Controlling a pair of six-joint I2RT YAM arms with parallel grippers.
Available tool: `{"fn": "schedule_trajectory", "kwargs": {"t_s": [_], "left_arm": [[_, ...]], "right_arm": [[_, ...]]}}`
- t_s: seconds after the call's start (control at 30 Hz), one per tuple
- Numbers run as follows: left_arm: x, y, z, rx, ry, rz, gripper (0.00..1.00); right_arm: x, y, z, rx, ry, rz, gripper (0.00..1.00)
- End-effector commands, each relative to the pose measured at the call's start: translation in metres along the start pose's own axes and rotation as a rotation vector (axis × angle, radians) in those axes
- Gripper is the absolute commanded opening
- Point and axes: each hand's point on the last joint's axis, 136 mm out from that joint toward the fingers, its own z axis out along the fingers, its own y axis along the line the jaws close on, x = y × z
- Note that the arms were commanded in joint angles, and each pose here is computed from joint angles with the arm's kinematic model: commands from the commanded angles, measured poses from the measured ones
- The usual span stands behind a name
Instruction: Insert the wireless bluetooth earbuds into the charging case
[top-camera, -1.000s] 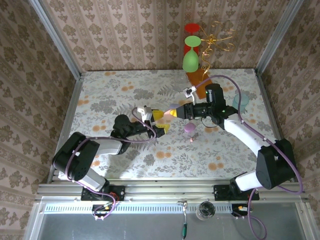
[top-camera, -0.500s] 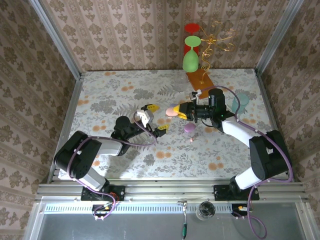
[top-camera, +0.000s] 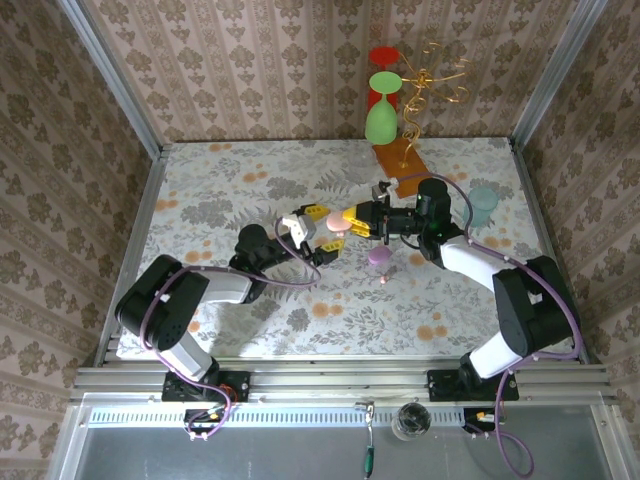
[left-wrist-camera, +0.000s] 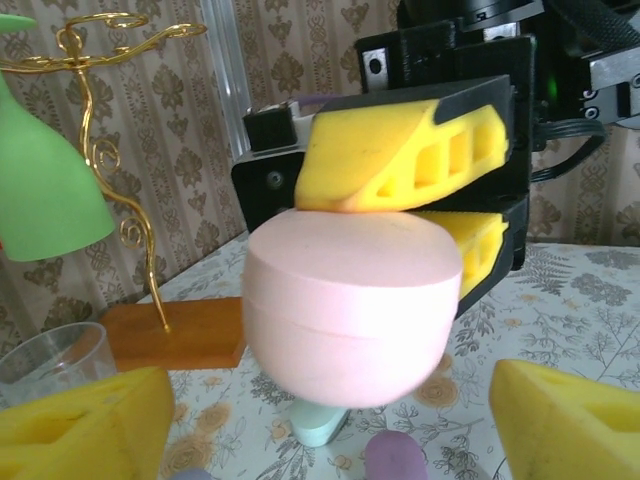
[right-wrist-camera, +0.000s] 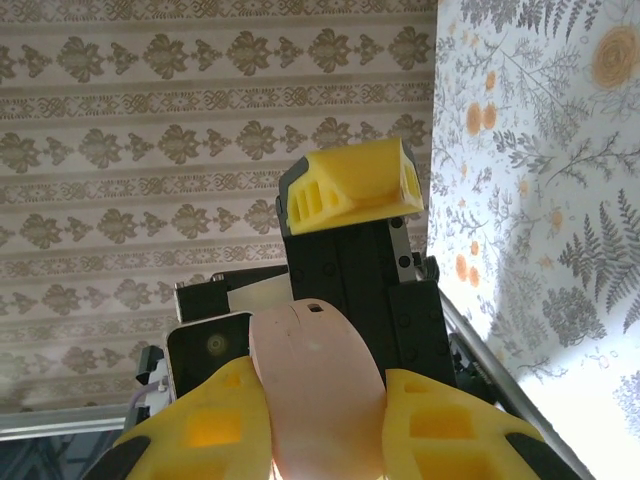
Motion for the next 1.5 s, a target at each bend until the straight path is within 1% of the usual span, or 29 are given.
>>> {"fn": "schedule_trajectory", "kwargs": {"t_s": [0.0,0.07,0.13,0.3,0.47,0.7,1.07,1.17,1.27,1.47], "left_arm": [[-0.017,-0.007,0.006,0.063,-0.052,0.013,0.78],[-0.020,-0.009,0.006,0.080,-0.060,0.008,0.75],[-0.024,-0.011,0.006,0.095,-0.067,0.005,0.70],[-0.026,-0.014,0.007,0.120,-0.073,0.004,0.62],[-0.029,-0.014,0.008,0.127,-0.078,0.003,0.59],[-0.030,-0.013,0.010,0.125,-0.081,0.016,0.59],[-0.026,-0.016,0.012,0.149,-0.078,0.026,0.43],[-0.023,-0.017,0.012,0.157,-0.072,0.025,0.43],[-0.022,-0.020,0.012,0.165,-0.072,0.041,0.48],[-0.019,-0.023,0.012,0.181,-0.070,0.067,0.48]], "right_arm": [[0.007,0.003,0.003,-0.026,0.044,0.008,0.00],[0.008,0.003,0.002,-0.025,0.046,0.010,0.00],[0.008,0.003,0.003,-0.024,0.048,0.012,0.00],[0.007,0.002,0.003,-0.019,0.048,0.015,0.00],[0.008,0.001,0.003,-0.013,0.055,0.014,0.00],[0.010,-0.001,0.003,-0.003,0.063,0.010,0.00],[0.008,0.002,0.004,-0.005,0.063,0.015,0.00],[0.008,0.005,0.004,-0.009,0.061,0.017,0.00],[0.008,0.006,0.004,-0.014,0.063,0.021,0.00],[0.007,0.007,0.004,-0.017,0.062,0.030,0.00]]}}
